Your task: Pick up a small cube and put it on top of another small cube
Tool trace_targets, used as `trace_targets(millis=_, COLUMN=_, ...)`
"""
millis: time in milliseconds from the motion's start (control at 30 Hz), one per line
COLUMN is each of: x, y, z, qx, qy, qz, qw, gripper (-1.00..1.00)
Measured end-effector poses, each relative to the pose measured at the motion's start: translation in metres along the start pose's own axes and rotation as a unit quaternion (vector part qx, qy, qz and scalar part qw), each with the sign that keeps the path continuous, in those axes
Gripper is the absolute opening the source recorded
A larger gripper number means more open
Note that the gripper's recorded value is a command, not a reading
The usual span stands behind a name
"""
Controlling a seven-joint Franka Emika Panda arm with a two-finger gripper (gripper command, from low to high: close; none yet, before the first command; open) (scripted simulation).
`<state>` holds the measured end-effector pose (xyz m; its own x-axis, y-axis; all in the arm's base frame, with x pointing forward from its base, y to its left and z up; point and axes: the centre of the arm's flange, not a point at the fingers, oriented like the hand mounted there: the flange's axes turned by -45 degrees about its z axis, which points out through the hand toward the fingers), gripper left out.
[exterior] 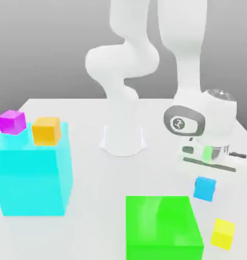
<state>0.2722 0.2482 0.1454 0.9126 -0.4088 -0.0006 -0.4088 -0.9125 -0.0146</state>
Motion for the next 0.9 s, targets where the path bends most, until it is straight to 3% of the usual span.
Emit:
trace_targets(millis=533, x=0.01, y=-0.007, z=-0.061, qx=-0.001, qy=0.004, qz=-0.003, qw=1.0, gripper=-1.0)
trace_targets(millis=667, x=0.1, y=0.025, z=-0.087, qx=-0.014, qy=0.02, qz=0.135, qw=0.991, gripper=-1.0)
trace_targets(millis=767, x=0.19, y=0.089, z=-0.121, qx=-0.028, qy=0.034, qz=0.294, qw=0.955, gripper=-1.0)
trace_targets(millis=900, x=0.255, y=0.167, z=-0.169, qx=-0.038, qy=0.045, qz=0.439, qw=0.896, gripper=-1.0)
